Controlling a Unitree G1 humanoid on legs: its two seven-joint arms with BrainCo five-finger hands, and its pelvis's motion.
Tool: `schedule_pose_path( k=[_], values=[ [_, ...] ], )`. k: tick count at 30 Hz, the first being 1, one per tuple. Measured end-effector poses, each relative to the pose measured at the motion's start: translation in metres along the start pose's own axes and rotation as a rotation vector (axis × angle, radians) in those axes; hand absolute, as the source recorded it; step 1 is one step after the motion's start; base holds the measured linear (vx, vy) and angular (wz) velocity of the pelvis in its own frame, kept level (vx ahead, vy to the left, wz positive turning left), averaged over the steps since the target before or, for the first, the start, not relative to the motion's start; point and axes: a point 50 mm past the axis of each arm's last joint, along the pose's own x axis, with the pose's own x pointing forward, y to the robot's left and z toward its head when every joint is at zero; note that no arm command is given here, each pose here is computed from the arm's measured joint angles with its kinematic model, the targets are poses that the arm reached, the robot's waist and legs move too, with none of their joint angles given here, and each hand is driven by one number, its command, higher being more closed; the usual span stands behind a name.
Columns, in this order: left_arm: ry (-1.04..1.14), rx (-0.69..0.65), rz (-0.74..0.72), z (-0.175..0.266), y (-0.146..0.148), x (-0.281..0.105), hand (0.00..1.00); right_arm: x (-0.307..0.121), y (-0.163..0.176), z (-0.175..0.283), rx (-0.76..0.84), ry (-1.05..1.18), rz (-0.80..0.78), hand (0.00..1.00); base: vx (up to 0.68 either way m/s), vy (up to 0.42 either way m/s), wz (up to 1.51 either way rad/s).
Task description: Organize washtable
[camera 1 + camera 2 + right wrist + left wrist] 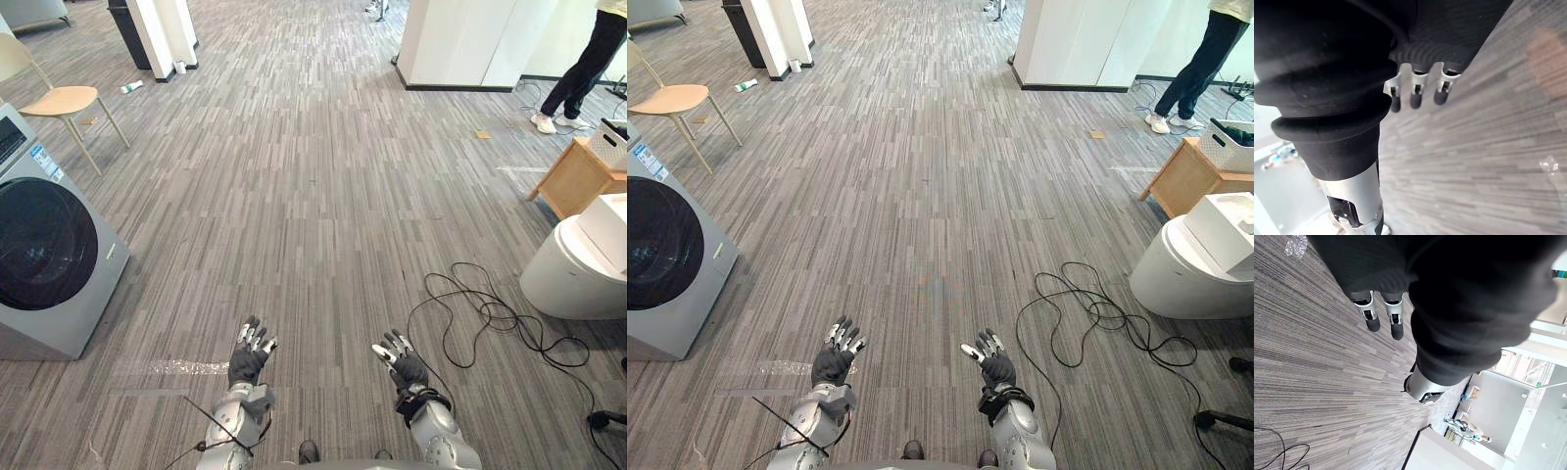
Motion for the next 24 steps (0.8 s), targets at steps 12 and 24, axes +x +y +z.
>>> schedule_pose_path(
  k=[12, 24],
  values=[
    [0.14, 0.076, 0.065, -0.029, 0.021, 0.006, 0.0, -0.001, -0.031, -0.005, -0.007, 0.041, -0.112, 0.0, 0.0, -0.001, -0.02],
    [0.522, 0.168, 0.361, -0.098, 0.091, -0.022, 0.0, -0.027, -0.095, -0.059, -0.024, 0.313, -0.45, 0.0, 0.02, -0.007, -0.02]
  ],
)
